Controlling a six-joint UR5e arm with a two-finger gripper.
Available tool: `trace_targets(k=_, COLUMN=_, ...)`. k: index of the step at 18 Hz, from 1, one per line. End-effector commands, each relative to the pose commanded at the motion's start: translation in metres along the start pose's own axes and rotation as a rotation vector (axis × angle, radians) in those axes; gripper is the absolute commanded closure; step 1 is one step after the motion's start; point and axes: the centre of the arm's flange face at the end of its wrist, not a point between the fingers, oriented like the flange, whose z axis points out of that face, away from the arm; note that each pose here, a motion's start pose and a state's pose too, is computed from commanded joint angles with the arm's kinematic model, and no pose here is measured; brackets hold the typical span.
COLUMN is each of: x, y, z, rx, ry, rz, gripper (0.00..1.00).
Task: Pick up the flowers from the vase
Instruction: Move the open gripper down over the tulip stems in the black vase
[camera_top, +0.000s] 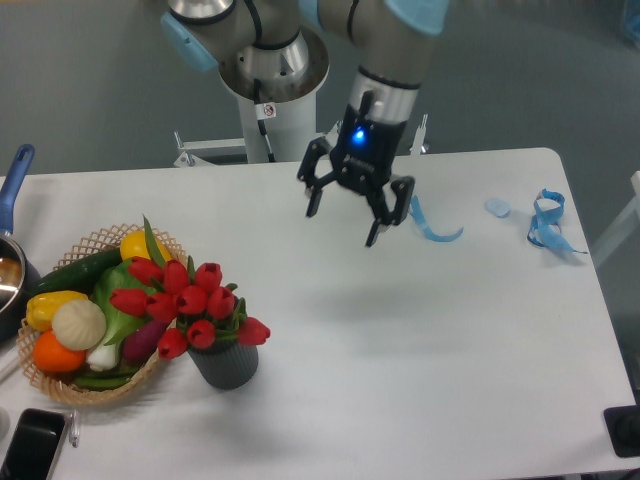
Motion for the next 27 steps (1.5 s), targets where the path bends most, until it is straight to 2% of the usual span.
trace_targets(k=4, x=0.014, y=-0.012, z=0.007, rx=0.015, ry=0.026, rz=0.033, gripper=0.0)
trace_targets(k=9, x=0.019, y=-0.019, z=0.01, rx=0.081, ry=0.067, rz=0.028, gripper=0.0)
trace_targets(k=15, x=0.016, y=-0.029, z=0.05, rx=0.126, ry=0.113, rz=0.062, gripper=0.0)
trace_targets(k=19, x=0.015, y=-0.043, z=0.06, rx=0.129, ry=0.129, rz=0.076, gripper=0.0)
trace_targets(k=24, x=0.017, y=-0.047, z=0.074, rx=0.116, ry=0.15, rz=0.044, gripper=0.0)
trace_targets(k=27, x=0.017, y=-0.047, z=0.079, rx=0.109, ry=0.16, rz=-0.008, gripper=0.0)
